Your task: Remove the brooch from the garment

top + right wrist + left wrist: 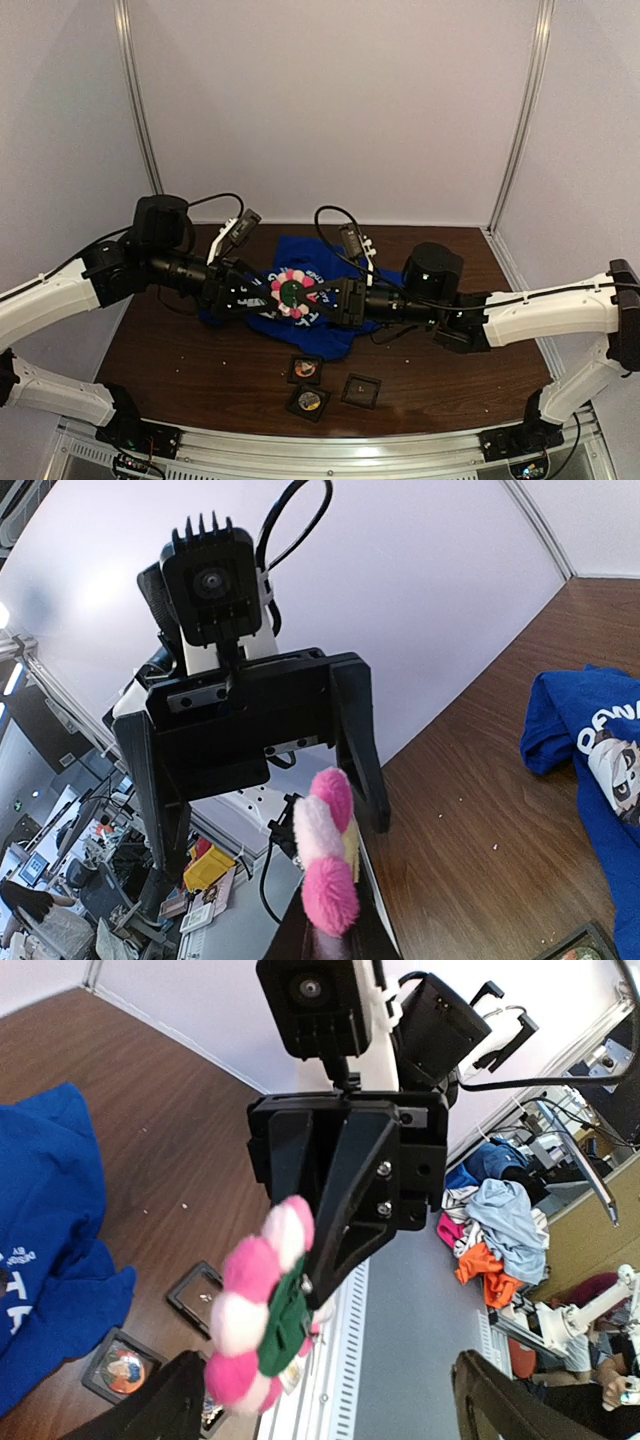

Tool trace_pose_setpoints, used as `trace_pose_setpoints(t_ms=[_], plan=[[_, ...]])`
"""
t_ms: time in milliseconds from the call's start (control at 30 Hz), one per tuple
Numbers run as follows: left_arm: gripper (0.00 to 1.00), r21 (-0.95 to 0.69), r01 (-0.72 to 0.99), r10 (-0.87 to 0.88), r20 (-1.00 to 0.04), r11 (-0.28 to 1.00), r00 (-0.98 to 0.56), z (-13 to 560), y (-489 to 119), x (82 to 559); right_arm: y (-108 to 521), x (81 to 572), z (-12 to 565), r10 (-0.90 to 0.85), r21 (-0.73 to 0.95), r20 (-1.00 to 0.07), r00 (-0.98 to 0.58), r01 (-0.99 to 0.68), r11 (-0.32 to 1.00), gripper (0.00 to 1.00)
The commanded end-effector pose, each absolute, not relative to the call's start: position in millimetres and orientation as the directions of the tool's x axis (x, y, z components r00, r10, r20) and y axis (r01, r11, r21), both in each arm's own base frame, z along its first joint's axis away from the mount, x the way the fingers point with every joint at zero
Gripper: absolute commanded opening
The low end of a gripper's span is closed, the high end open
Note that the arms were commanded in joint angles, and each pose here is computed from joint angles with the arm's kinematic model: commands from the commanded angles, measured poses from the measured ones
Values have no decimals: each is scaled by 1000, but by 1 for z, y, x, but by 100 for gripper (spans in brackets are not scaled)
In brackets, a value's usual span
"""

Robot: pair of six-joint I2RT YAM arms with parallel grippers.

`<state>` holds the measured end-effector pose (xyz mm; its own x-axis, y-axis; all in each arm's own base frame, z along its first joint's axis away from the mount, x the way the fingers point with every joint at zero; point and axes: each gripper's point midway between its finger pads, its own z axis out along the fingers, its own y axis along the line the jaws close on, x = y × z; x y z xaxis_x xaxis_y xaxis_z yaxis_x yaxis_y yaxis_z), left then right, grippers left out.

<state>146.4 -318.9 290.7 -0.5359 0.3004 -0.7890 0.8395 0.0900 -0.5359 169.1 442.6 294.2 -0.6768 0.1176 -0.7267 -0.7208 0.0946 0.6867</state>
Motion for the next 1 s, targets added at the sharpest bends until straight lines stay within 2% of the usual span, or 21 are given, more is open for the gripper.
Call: trace_pose_setpoints(t_ms=[0, 100, 233, 367, 600, 967], plan=[[90, -368, 900, 163, -897, 235, -410, 314, -304, 168, 429, 174, 311, 165, 677, -733, -660, -729, 95, 0], [90, -274, 903, 102, -941, 332, -323, 316, -296, 176, 427, 169, 323, 170, 666, -741, -650, -743, 66, 0], [89, -235, 899, -45, -971, 370, -235, 324, -291, 179, 422, 160, 340, 181, 647, -752, -634, -763, 16, 0], [89, -178, 892, -11, -982, 416, -191, 311, -302, 180, 422, 153, 352, 175, 632, -759, -627, -774, -31, 0], [89, -183, 914, 10, -980, 363, -200, 305, -329, 172, 422, 150, 358, 186, 624, -760, -623, -779, -61, 0], [90, -216, 949, -41, -976, 229, -212, 325, -348, 149, 428, 156, 344, 167, 644, -751, -639, -764, -26, 0]])
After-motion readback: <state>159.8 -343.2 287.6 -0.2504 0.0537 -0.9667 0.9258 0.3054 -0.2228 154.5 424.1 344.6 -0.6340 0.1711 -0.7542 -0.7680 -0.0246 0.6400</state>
